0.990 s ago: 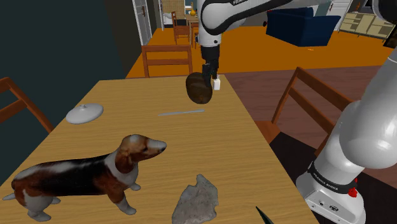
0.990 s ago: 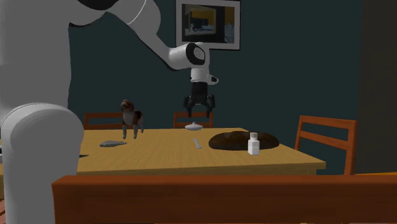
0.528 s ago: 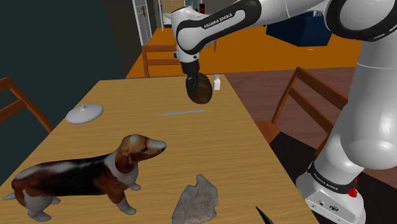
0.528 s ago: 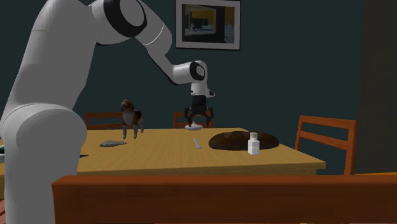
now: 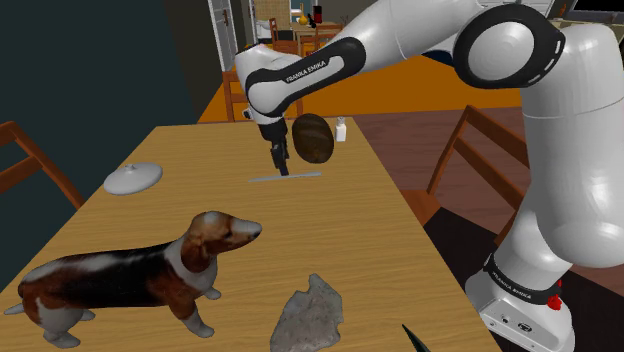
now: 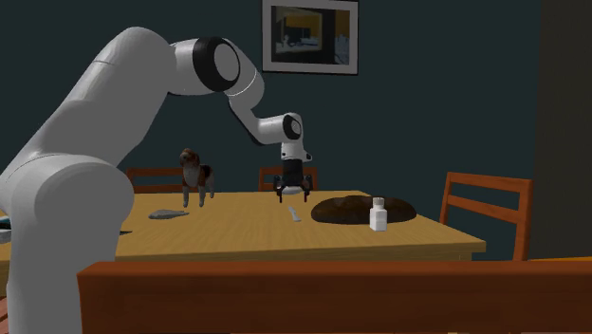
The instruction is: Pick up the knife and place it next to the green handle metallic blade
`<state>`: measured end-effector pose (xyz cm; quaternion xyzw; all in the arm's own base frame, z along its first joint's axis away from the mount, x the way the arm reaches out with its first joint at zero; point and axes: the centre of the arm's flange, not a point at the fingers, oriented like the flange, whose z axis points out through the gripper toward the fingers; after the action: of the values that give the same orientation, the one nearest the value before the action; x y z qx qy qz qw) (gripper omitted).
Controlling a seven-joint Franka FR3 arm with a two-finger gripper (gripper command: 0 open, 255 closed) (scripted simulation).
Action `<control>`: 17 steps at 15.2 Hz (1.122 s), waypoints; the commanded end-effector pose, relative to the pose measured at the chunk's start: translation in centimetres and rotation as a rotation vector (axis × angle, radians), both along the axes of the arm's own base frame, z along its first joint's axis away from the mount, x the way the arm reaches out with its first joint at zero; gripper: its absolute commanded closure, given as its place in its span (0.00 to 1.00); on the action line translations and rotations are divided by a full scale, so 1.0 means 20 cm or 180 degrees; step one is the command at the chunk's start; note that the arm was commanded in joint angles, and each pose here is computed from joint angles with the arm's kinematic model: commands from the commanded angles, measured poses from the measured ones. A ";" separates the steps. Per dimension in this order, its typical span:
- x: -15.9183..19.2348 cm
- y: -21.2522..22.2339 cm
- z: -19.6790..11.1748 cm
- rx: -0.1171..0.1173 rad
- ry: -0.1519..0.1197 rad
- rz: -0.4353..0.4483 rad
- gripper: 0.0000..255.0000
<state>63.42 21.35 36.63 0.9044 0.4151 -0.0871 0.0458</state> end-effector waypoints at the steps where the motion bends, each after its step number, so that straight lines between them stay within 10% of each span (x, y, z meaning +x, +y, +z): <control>1: 0.00 0.00 -0.05 -0.0004 0.0002 0.0023 0.00; 13: -0.01 -0.02 -0.17 -0.0004 0.0002 0.0023 0.00; 14: -0.01 -0.02 -0.17 -0.0004 0.0002 0.0023 1.00; 17: 0.00 -0.02 -0.17 -0.0004 0.0002 0.0022 1.00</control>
<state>63.21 21.33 33.82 0.9023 0.4205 -0.0836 0.0455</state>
